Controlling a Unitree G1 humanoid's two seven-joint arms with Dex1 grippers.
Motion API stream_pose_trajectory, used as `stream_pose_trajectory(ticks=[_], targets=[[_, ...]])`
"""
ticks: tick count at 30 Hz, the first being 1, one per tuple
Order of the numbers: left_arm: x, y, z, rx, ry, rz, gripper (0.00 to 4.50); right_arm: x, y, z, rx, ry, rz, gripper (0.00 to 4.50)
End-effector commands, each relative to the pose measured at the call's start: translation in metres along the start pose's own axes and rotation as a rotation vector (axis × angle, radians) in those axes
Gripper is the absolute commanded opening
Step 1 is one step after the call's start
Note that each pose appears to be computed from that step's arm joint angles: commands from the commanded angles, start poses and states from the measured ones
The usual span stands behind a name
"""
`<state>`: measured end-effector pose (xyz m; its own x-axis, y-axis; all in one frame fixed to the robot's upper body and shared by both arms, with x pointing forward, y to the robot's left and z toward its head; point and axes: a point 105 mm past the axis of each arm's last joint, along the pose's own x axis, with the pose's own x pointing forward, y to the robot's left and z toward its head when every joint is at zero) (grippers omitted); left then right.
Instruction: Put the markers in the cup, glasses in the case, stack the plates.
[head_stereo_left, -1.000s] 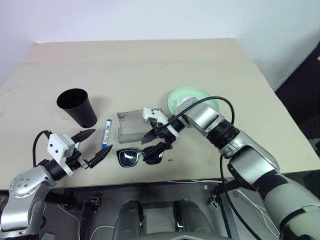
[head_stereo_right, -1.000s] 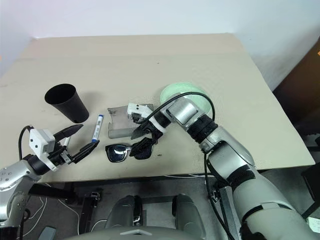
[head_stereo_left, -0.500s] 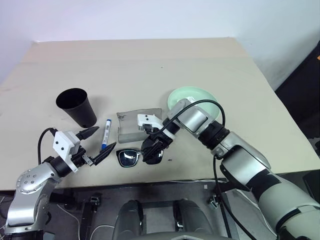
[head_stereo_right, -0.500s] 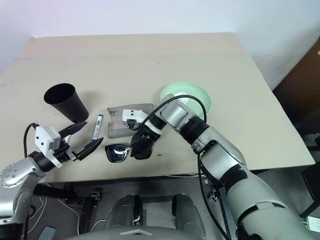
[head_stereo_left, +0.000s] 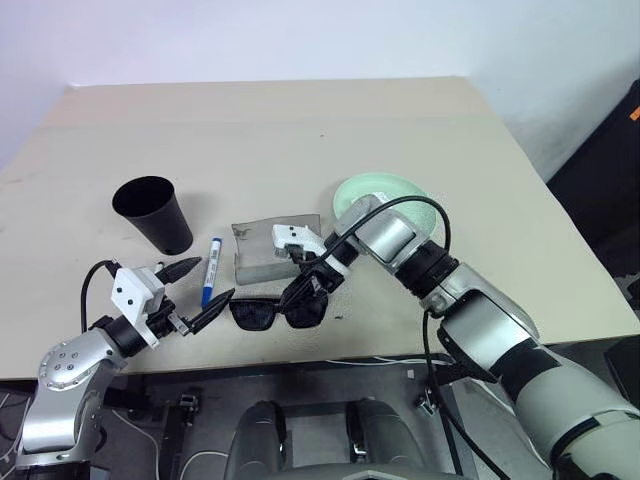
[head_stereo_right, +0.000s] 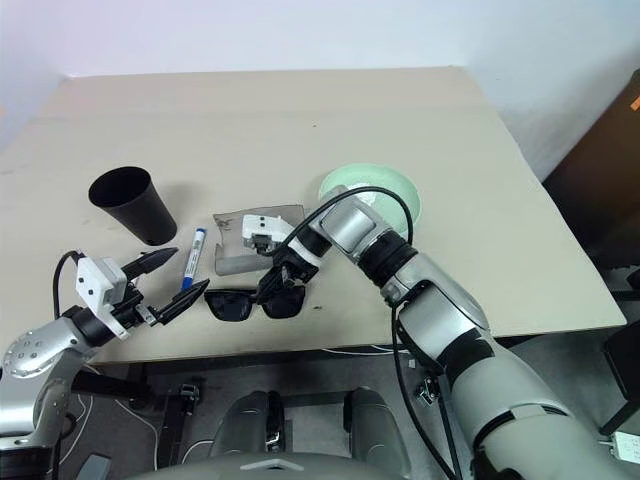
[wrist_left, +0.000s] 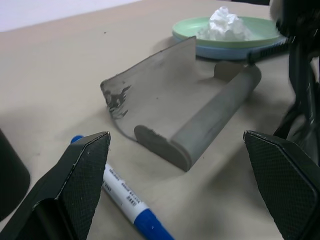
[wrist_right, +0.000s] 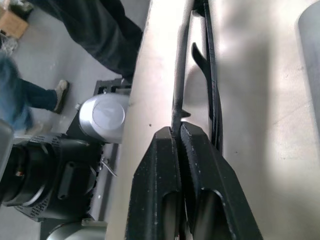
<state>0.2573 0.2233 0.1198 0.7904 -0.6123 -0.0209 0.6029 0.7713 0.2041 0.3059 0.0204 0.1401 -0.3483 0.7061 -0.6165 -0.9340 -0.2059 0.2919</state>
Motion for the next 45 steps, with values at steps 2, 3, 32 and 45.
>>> stream_pose_trajectory(ticks=[2, 3, 32, 45], targets=[[-0.007, 0.005, 0.005, 0.037, -0.004, 0.010, 4.50, -0.033, 0.019, 0.040, -0.117, -0.125, 0.041, 0.02], [-0.009, 0.006, 0.004, 0.036, 0.004, 0.015, 4.50, -0.039, 0.018, 0.043, -0.126, -0.138, 0.027, 0.02], [-0.028, -0.003, 0.010, 0.034, 0.019, 0.111, 4.50, -0.012, -0.051, 0.025, -0.369, 0.054, -0.228, 0.02], [-0.027, -0.004, 0.002, 0.023, 0.021, 0.111, 4.50, -0.013, -0.055, 0.034, -0.332, 0.044, -0.275, 3.22]])
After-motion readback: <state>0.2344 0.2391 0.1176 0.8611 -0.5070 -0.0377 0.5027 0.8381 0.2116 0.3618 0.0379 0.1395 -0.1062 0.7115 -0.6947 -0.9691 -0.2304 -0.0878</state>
